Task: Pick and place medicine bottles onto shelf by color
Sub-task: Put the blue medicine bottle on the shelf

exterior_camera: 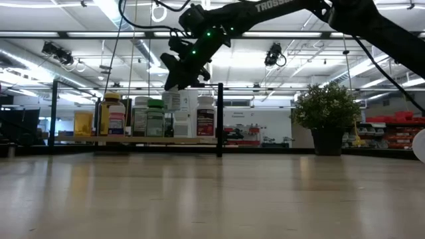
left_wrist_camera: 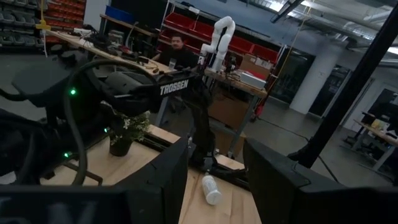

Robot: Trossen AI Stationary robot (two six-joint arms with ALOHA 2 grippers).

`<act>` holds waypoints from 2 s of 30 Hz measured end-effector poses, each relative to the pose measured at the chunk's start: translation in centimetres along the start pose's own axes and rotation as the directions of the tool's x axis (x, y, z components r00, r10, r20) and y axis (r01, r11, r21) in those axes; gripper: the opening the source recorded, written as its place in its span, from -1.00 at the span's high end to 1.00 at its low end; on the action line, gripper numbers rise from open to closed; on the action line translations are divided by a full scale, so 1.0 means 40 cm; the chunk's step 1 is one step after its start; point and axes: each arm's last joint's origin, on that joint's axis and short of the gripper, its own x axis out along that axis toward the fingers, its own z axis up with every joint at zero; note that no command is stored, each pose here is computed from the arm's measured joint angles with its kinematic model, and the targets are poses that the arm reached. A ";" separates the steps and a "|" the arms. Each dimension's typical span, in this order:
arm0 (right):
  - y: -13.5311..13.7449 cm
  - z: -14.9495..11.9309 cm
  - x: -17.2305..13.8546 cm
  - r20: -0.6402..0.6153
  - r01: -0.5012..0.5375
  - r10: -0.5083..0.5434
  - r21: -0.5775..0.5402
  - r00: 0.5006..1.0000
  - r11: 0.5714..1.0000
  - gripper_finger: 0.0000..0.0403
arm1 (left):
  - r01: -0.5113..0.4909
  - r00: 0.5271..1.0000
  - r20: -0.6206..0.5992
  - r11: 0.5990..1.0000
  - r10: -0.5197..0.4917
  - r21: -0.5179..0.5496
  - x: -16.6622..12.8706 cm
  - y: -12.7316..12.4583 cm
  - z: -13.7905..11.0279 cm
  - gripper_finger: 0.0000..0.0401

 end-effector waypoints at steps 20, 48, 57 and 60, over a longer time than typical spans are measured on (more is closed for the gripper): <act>-0.001 -0.026 -0.001 -0.107 0.004 0.007 0.094 0.994 0.996 0.04 | -0.001 1.000 -0.002 1.000 0.001 0.009 0.000 0.000 0.000 0.19; -0.004 -0.088 0.051 -0.095 0.077 -0.053 0.270 0.994 0.960 0.03 | 0.001 1.000 0.002 0.999 -0.001 0.049 0.000 0.000 0.000 0.19; -0.004 -0.089 0.051 -0.096 0.073 -0.050 0.251 0.994 0.965 -0.06 | 0.001 1.000 0.003 0.999 -0.001 0.049 0.000 0.000 0.001 0.19; -0.004 -0.089 0.051 -0.096 0.073 -0.050 0.250 0.994 0.966 -0.07 | 0.001 1.000 0.003 0.999 -0.001 0.049 0.000 0.000 0.001 0.19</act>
